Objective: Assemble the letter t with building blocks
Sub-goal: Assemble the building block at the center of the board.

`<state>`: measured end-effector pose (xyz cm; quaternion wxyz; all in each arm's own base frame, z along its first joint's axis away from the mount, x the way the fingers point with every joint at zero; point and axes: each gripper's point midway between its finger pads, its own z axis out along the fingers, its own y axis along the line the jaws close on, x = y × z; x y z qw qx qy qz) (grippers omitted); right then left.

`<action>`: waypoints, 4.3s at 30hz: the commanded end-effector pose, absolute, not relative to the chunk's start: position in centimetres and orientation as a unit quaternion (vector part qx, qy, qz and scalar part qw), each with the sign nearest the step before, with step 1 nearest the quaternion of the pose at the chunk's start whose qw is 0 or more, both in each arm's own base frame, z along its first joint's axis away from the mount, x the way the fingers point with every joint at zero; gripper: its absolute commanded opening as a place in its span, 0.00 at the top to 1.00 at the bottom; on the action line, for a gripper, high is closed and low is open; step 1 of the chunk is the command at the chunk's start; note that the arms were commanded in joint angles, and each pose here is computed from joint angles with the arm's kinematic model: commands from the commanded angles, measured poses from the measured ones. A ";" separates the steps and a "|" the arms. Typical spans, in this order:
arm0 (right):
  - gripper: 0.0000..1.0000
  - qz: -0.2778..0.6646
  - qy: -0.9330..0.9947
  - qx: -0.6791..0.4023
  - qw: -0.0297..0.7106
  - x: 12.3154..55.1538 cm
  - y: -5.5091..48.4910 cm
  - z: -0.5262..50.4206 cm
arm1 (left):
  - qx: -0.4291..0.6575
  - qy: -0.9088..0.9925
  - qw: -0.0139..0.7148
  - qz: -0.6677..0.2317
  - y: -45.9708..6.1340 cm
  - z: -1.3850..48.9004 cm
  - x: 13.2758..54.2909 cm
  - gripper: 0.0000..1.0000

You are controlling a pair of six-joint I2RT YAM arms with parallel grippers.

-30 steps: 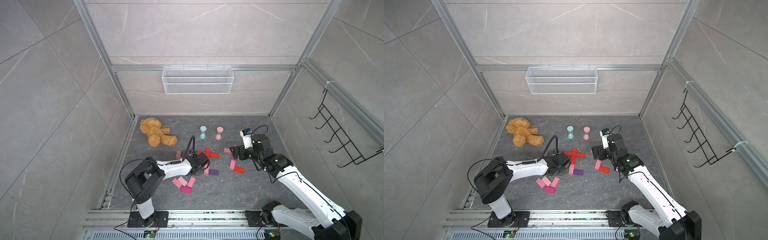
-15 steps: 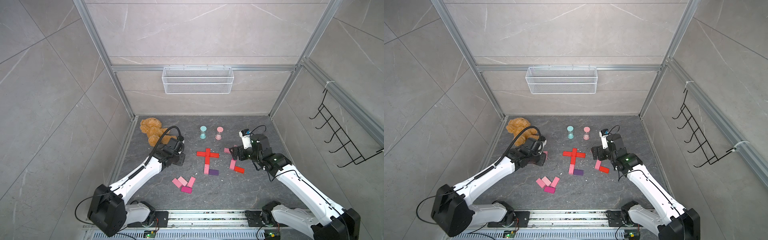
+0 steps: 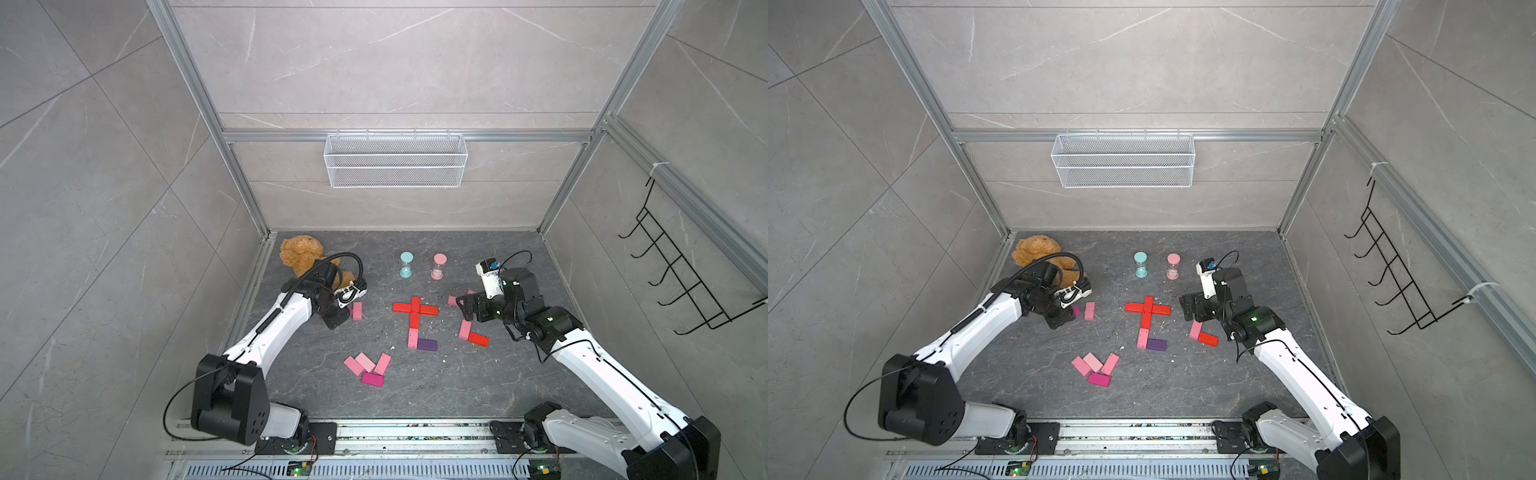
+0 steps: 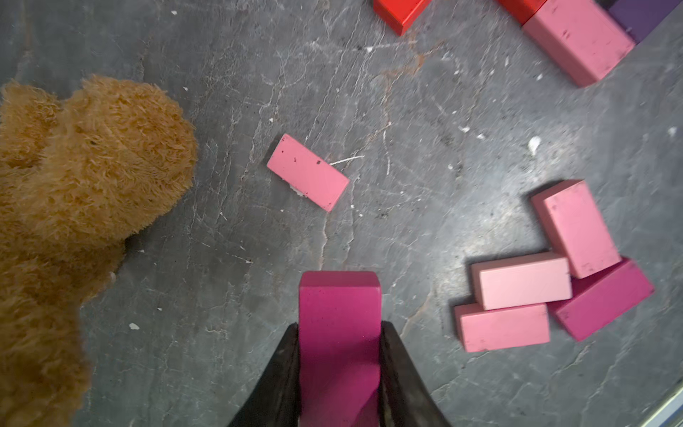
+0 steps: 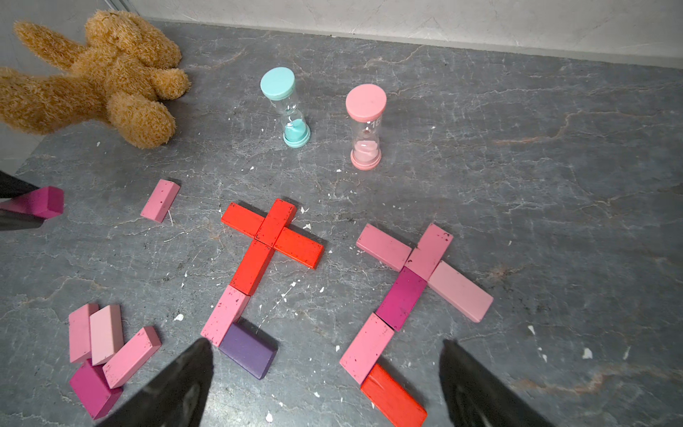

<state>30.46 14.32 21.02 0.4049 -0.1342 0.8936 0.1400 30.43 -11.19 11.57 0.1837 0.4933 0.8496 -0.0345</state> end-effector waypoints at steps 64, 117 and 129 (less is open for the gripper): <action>0.00 0.112 0.876 -0.140 0.448 31.3 13.6 24.0 | 0.681 0.724 0.071 -0.081 -11.0 0.1 31.7 0.83; 0.00 0.113 0.873 -0.140 0.453 31.2 13.6 24.5 | 0.663 0.742 0.069 -0.079 -10.8 0.2 31.6 0.49; 0.00 0.111 0.874 -0.139 0.453 31.2 13.5 24.4 | 0.658 0.747 0.073 -0.063 -10.6 0.1 32.3 0.50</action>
